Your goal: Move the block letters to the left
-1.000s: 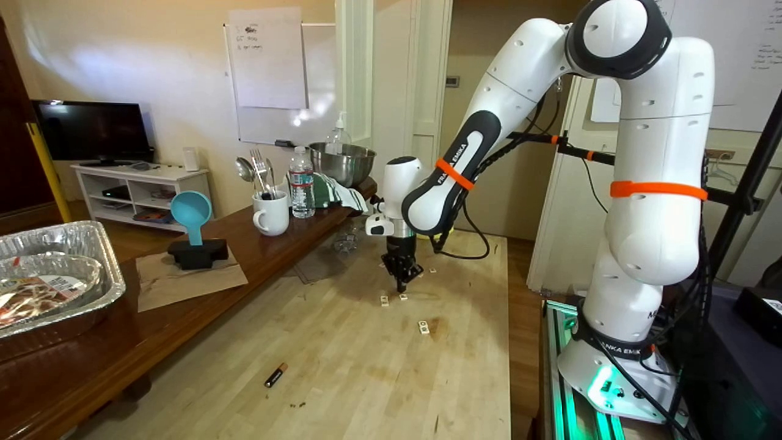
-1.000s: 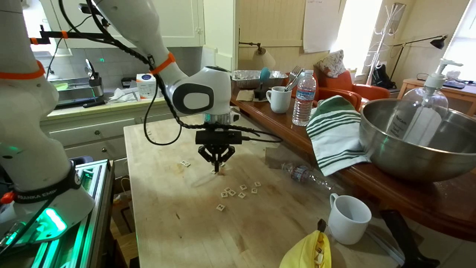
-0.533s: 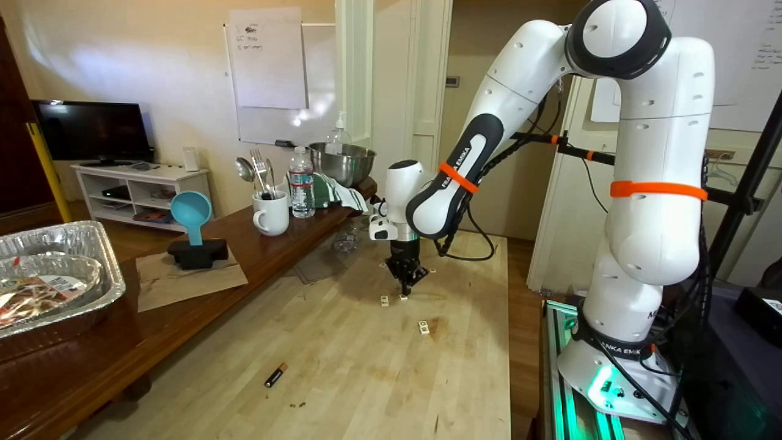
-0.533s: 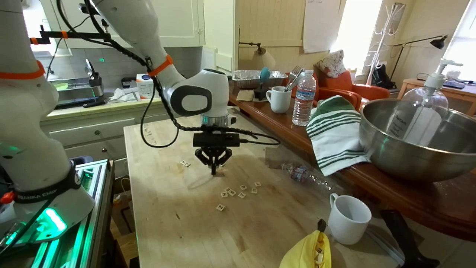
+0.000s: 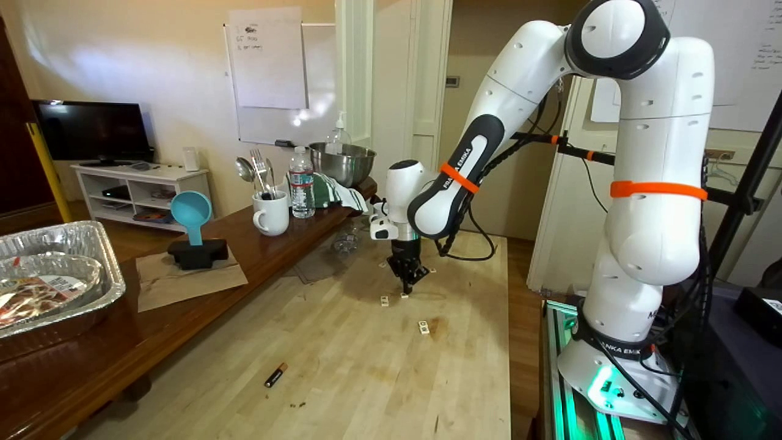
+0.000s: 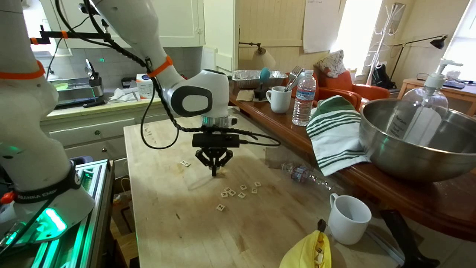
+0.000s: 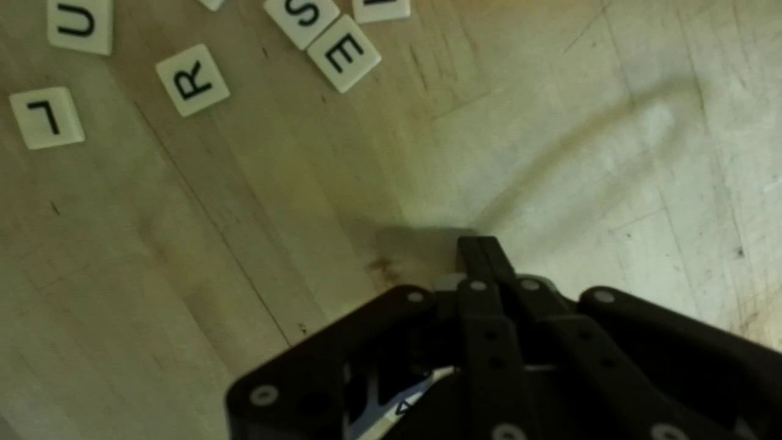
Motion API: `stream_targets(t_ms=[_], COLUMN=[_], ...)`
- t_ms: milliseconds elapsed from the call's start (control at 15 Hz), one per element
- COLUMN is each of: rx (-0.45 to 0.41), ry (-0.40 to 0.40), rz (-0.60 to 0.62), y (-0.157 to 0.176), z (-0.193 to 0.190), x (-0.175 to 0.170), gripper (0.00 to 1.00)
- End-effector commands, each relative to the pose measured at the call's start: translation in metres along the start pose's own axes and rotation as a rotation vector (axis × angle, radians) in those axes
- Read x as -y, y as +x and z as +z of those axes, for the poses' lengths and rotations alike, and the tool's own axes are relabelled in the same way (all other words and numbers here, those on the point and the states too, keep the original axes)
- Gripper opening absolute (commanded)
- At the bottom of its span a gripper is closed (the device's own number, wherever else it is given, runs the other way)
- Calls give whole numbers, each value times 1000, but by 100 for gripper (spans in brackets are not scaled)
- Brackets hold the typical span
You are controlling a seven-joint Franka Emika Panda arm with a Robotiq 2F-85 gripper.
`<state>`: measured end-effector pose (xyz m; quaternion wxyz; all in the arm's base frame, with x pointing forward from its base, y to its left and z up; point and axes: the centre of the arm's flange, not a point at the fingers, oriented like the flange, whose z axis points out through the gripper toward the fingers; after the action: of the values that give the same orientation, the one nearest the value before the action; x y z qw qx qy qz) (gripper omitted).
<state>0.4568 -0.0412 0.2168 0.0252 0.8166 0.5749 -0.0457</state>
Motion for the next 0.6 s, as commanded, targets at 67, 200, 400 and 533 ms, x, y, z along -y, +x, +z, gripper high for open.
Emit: stream_targets(t_ms=[67,200,400,533], rx=[18,10,9,6], ry=[-6,-15,-21,-27], rz=[42,55,73,81], y=[5,6,8,10], z=[8,9,11,12], x=[-5,-6,-9,-10], gripper=[0,0,0,0])
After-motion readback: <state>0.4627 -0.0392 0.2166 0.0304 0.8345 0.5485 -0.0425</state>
